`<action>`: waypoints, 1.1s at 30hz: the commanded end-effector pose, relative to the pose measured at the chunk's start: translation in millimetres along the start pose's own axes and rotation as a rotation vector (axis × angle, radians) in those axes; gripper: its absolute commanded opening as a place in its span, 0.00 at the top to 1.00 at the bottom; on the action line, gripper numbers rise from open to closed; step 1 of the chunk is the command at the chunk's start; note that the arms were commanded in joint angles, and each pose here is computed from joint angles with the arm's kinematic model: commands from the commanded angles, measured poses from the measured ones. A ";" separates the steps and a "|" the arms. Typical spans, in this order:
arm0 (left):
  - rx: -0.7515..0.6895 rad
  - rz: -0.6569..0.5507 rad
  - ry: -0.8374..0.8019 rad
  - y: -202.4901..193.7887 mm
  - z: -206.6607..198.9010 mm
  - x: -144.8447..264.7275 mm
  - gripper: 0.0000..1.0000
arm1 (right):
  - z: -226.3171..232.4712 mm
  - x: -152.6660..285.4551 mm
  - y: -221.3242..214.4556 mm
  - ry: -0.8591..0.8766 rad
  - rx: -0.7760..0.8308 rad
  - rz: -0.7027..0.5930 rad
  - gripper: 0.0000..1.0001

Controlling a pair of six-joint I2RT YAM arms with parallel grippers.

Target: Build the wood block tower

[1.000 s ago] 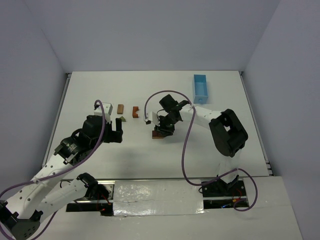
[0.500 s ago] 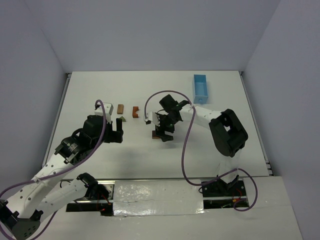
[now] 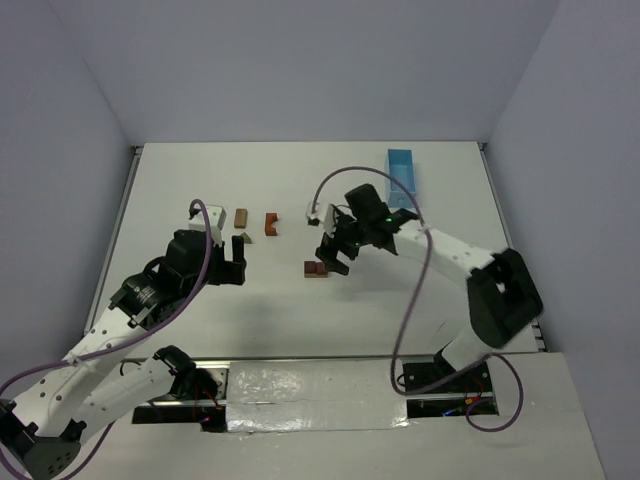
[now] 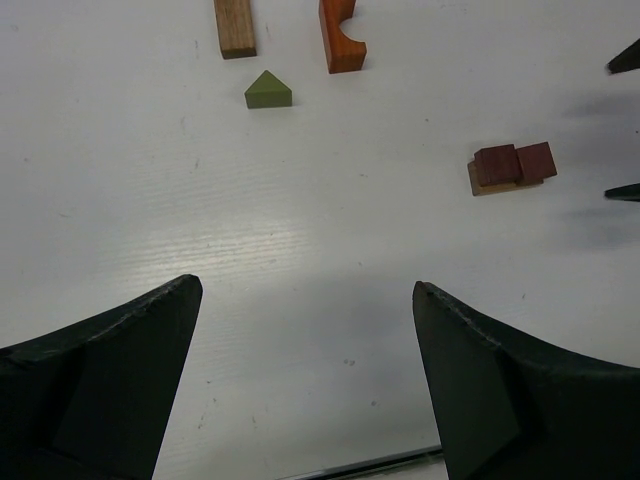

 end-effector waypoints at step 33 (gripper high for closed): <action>-0.008 -0.009 0.018 2.5 2.6 -5.0 0.01 | -11.9 -25.8 -32.3 -0.716 -1.174 -0.068 1.00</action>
Point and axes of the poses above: each gripper's point midway between its finger pads, its own x axis back along the fingers, its own z axis along the line the jaws close on, y = z × x, the point moved 2 cm from there along x, back along the fingers, and after that the axes turned 8 degrees about -x, right-handed, at the moved point
